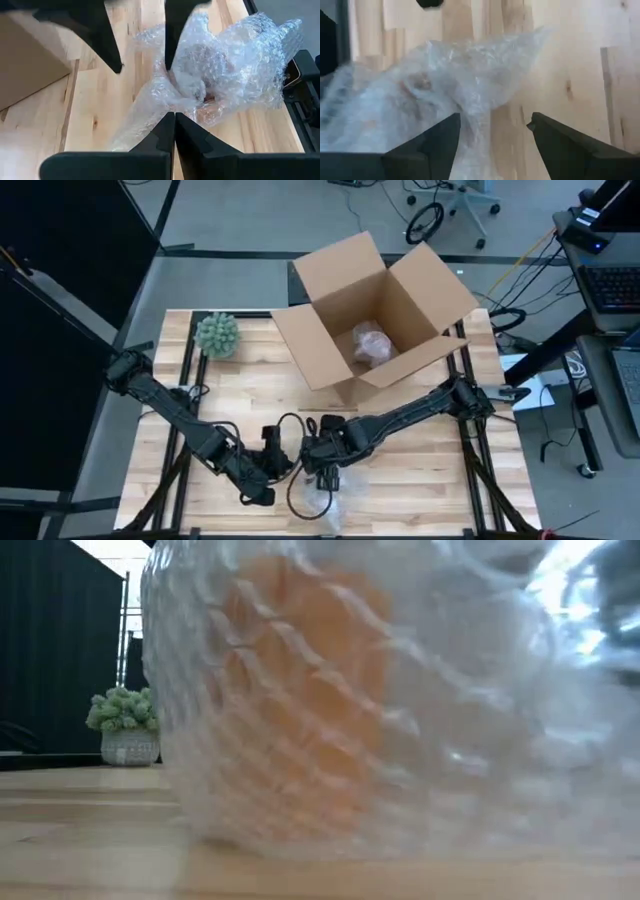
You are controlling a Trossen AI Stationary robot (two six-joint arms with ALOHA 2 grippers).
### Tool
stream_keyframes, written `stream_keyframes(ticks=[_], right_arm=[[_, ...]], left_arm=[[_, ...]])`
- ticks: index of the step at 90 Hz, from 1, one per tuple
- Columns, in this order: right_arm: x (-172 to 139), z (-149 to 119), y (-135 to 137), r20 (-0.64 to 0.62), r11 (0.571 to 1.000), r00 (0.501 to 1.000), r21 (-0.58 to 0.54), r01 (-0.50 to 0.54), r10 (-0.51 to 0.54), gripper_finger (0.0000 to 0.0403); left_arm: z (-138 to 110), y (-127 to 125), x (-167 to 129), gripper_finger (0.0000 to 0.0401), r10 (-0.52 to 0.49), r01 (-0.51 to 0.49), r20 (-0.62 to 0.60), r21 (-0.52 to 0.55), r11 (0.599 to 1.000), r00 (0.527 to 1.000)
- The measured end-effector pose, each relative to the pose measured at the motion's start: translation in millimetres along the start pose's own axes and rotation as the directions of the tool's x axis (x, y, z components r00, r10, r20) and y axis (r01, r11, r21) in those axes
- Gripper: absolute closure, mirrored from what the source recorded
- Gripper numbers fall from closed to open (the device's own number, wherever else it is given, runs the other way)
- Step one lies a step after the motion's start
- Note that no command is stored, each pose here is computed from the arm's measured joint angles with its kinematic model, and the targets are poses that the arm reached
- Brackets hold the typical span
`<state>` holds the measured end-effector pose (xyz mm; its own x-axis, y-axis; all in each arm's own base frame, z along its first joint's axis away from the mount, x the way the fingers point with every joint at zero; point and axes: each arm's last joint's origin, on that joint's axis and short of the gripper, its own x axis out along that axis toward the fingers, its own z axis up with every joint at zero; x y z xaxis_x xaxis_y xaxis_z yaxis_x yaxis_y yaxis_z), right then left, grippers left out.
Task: Wrap mug
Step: Wrap the orange mug with bubble wrap
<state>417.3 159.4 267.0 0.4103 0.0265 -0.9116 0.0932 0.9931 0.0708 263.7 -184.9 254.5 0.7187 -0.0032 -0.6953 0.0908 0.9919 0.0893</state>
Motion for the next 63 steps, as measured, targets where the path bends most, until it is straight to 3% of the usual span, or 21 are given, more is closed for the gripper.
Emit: stream_keyframes(ticks=[17,40,63], right_arm=[[-22.1,-7.2,16.0,0.035,0.999,0.999,-0.027,-0.038,0.039,0.0172],[-11.3,-27.2,57.0,0.030,0.991,0.997,-0.114,-0.068,0.071,0.0172],[-1.0,-32.5,69.5,0.143,0.982,0.986,-0.158,0.104,-0.081,0.0172]], left_arm=[[-0.2,0.1,0.0,0.0401,0.000,0.000,-0.002,0.001,1.000,1.000],[-0.2,0.1,0.0,0.0401,0.000,0.000,-0.002,0.002,1.000,1.000],[-0.1,0.0,0.0,0.0401,0.000,0.000,-0.001,0.000,1.000,1.000]])
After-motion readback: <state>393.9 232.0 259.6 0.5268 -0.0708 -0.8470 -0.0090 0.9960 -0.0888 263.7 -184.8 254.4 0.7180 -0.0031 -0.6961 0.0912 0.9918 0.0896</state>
